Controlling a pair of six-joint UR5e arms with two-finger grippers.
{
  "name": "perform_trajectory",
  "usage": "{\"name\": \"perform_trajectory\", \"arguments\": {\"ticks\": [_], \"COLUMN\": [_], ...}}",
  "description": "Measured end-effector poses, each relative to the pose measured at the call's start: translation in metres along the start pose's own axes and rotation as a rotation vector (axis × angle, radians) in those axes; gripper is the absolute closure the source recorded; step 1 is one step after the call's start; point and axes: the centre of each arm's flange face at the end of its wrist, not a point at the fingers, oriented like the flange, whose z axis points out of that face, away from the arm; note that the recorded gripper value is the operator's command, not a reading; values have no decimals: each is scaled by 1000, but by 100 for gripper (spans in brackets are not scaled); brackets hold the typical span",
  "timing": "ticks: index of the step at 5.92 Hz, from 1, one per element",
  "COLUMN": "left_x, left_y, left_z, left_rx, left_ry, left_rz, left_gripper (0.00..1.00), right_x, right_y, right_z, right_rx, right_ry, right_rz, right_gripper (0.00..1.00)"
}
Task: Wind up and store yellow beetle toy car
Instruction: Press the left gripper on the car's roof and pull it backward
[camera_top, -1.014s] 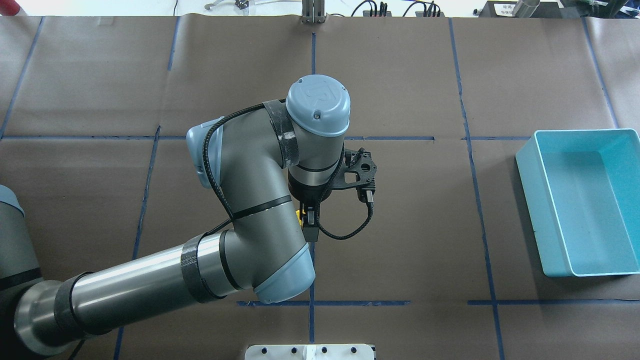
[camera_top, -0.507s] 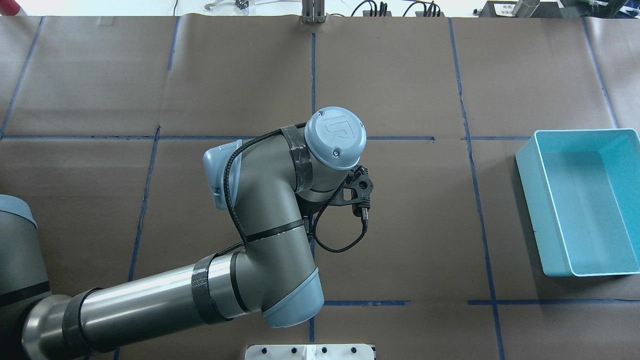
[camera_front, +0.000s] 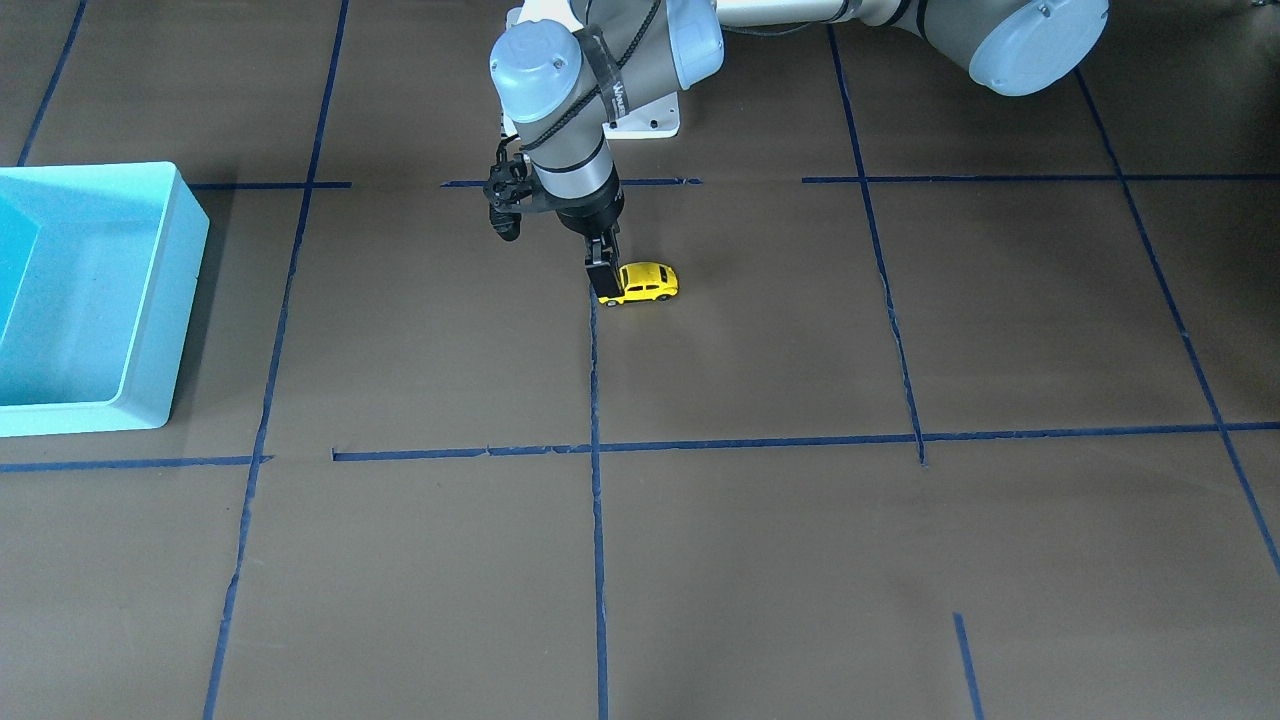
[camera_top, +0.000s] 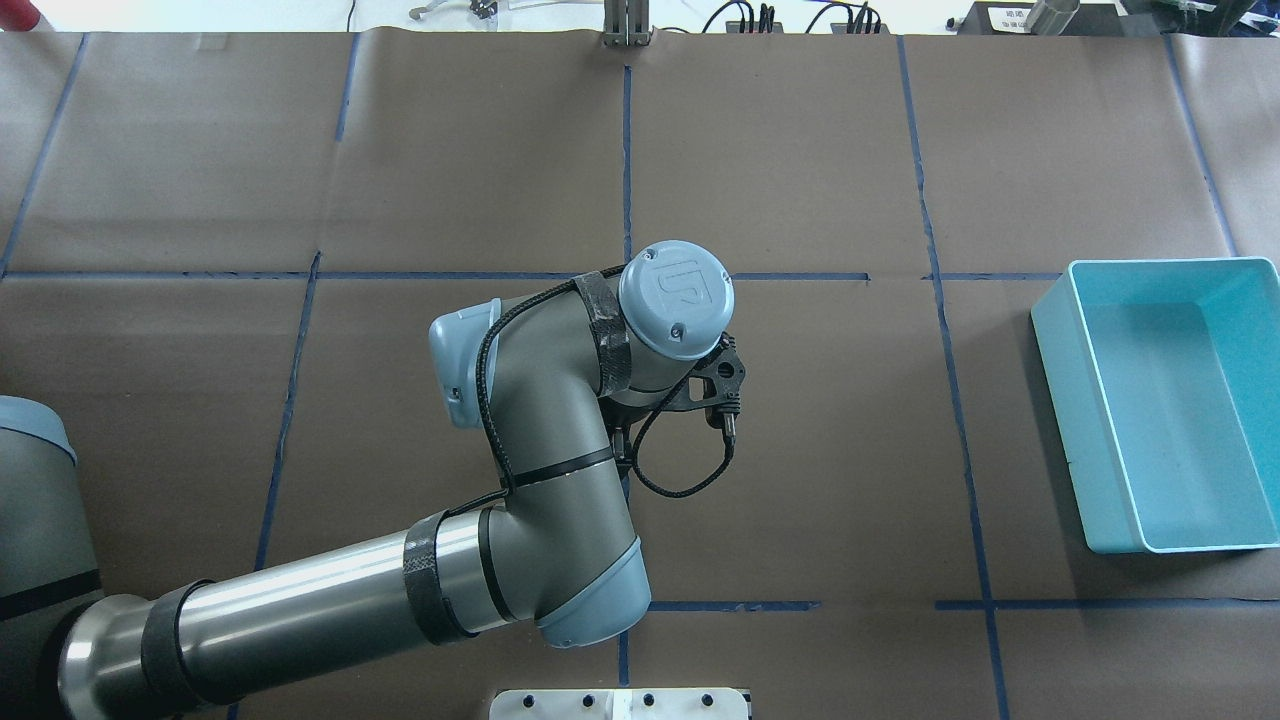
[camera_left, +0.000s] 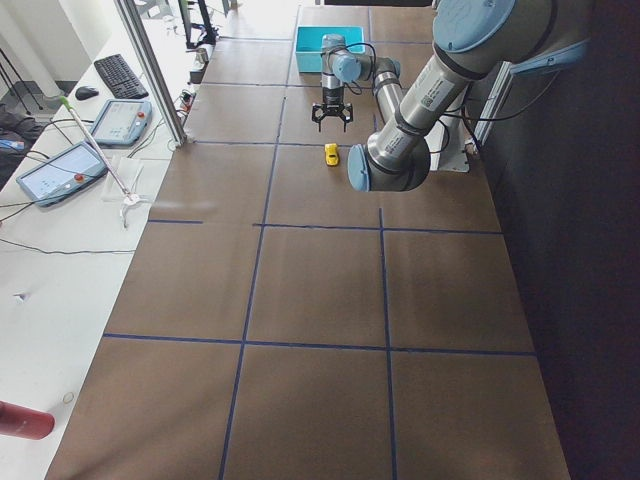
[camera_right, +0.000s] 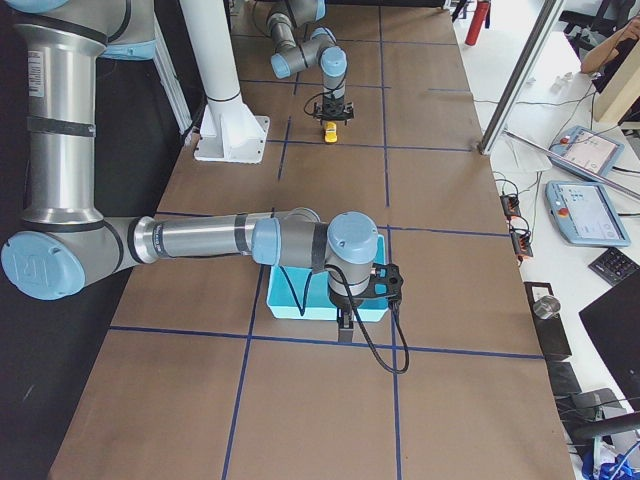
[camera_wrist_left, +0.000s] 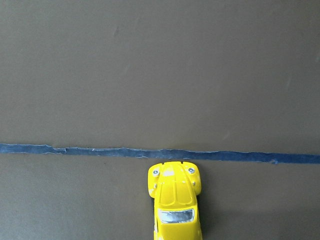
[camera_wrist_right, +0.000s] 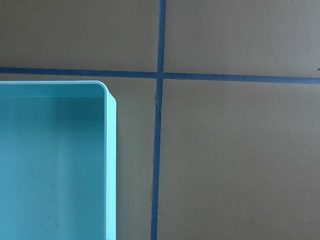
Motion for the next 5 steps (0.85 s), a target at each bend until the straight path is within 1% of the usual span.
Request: {"name": "perform_trajectory", "arguments": {"ticks": [1,2,4,5], "left_x": [-2,0,8,10], "left_y": [-1,0,3,4], "left_z": [12,21,34,38], "left_rx": [9,14,21,23], "left_ry": [1,9,53,62], "left_rz": [-29,-37,-35,-32], "left_gripper": [0,0,0,0], "right_x": [0,0,0,1], "right_y": [0,0,0,0], "right_z": [0,0,0,0], "right_rx": [0,0,0,0], "right_ry": [0,0,0,0], "right_rz": [0,0,0,1], "right_gripper": [0,0,0,0]}}
